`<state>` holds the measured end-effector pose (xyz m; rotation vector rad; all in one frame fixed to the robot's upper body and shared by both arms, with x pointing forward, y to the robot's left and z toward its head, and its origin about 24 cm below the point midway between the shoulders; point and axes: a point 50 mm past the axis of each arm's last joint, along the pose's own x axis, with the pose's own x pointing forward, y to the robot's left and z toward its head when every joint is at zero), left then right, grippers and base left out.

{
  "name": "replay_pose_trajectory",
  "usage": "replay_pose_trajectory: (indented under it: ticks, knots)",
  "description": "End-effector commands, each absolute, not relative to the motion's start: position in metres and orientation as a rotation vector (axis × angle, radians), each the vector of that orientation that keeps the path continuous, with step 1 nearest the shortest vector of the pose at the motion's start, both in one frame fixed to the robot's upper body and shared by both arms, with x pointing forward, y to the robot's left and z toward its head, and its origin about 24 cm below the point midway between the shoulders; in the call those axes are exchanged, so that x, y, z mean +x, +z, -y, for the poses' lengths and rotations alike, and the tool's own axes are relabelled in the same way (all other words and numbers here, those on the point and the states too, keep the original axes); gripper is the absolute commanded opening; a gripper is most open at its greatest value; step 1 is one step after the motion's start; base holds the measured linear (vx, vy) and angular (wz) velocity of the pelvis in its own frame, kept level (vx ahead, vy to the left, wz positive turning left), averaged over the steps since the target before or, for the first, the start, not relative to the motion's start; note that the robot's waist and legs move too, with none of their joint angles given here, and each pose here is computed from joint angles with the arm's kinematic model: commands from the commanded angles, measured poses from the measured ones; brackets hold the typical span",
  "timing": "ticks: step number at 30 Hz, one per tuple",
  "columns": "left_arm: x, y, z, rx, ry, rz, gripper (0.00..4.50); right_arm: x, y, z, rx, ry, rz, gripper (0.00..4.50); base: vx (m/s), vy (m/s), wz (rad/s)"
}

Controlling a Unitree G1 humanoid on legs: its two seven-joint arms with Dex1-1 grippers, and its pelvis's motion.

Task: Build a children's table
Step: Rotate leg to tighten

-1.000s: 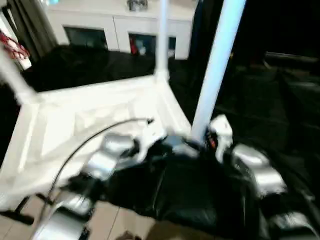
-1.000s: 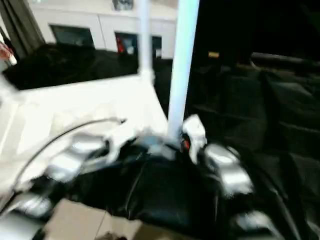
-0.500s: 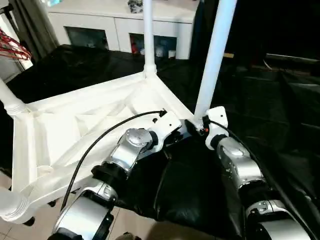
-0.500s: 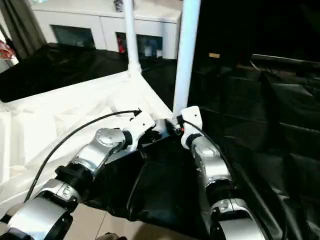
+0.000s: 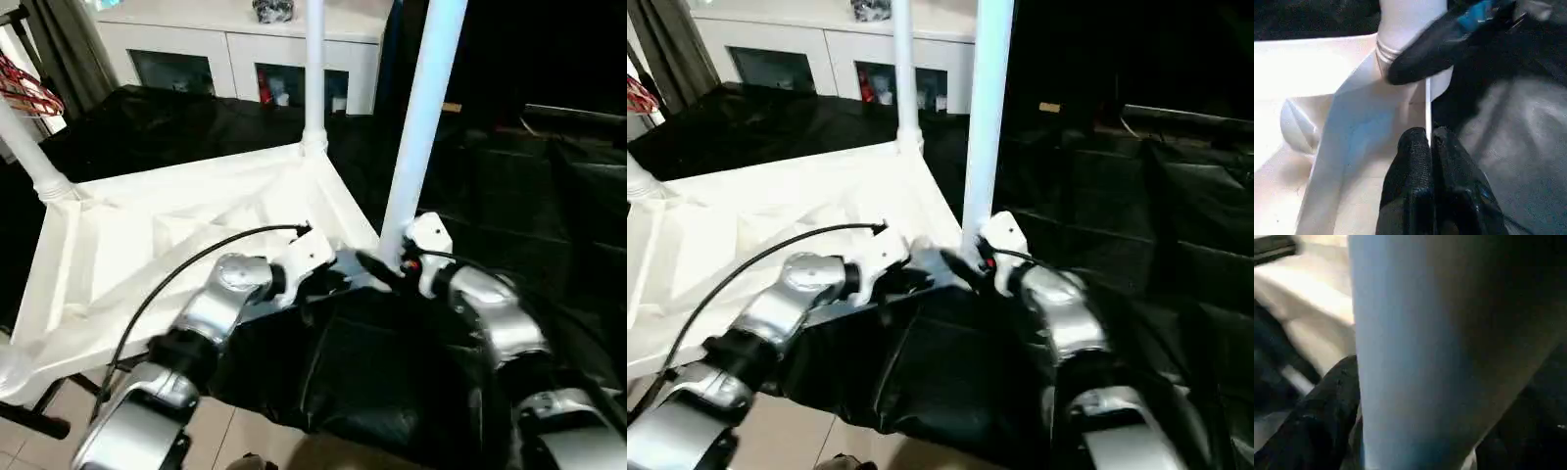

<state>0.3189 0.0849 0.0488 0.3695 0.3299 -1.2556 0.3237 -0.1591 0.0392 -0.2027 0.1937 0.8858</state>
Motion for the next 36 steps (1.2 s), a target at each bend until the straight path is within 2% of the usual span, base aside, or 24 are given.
replay_pose_trajectory:
  ticks: [1, 3, 4, 7, 9, 12, 13, 19, 25, 30, 32, 33, 34, 35, 36]
  knots:
    - [0.317, 0.066, -0.081, 0.295, -1.317, -0.223, 0.0, 0.318, 0.041, 0.162, -0.198, 0.967, -0.209, 3.97, 0.0, 0.0, 0.0]
    - [0.315, 0.067, -0.084, 0.297, -1.347, -0.228, 0.0, 0.314, 0.042, 0.164, -0.183, 1.028, -0.229, 3.97, 0.0, 0.0, 0.0]
    - [0.314, 0.068, -0.085, 0.295, -1.365, -0.233, 0.0, 0.313, 0.042, 0.165, -0.184, 1.043, -0.234, 3.72, 0.0, 0.0, 0.0]
    - [0.308, 0.068, -0.092, 0.312, -1.426, -0.267, 0.0, 0.308, 0.04, 0.17, -0.26, 1.128, -0.269, 3.52, 0.0, 0.0, 0.0]
    - [0.307, 0.067, -0.093, 0.314, -1.438, -0.277, 0.0, 0.307, 0.04, 0.171, -0.267, 1.141, -0.275, 3.28, 0.0, 0.0, 0.0]
    - [0.303, 0.066, -0.097, 0.324, -1.466, -0.299, 0.0, 0.307, 0.043, 0.172, -0.257, 1.16, -0.271, 3.18, 0.0, 0.0, 0.0]
    - [0.302, 0.066, -0.098, 0.33, -1.47, -0.304, 0.0, 0.306, 0.045, 0.172, -0.249, 1.168, -0.266, 2.97, 0.0, 0.0, 0.0]
    - [0.301, 0.064, -0.098, 0.338, -1.462, -0.314, 0.0, 0.306, 0.048, 0.171, -0.247, 1.176, -0.241, 2.67, 0.0, 0.0, 0.0]
    - [0.301, 0.06, -0.095, 0.361, -1.431, -0.316, 0.0, 0.301, 0.043, 0.164, -0.219, 1.2, -0.246, 2.62, 0.0, 0.0, 0.0]
    - [0.31, 0.053, -0.086, 0.366, -1.261, -0.32, 0.0, 0.304, 0.031, 0.157, -0.14, 1.039, -0.244, 2.61, 0.0, 0.0, 0.0]
    - [0.316, 0.052, -0.08, 0.378, -1.163, -0.304, 0.0, 0.313, 0.028, 0.154, -0.127, 0.883, -0.218, 2.61, 0.0, 0.0, 0.0]
    - [0.323, 0.051, -0.074, 0.379, -1.065, -0.3, 0.0, 0.319, 0.023, 0.151, -0.11, 0.741, -0.221, 2.61, 0.0, 0.0, 0.0]
    - [0.325, 0.051, -0.071, 0.38, -1.031, -0.299, 0.0, 0.321, 0.021, 0.15, -0.105, 0.694, -0.225, 2.61, 0.0, 0.0, 0.0]
    - [0.33, 0.051, -0.062, 0.351, -0.969, -0.298, 0.0, 0.326, 0.015, 0.144, -0.117, 0.563, -0.246, 2.61, 0.0, 0.0, 0.0]
    - [0.33, 0.051, -0.06, 0.349, -0.959, -0.297, 0.0, 0.326, 0.014, 0.143, -0.119, 0.552, -0.249, 2.61, 0.0, 0.0, 0.0]
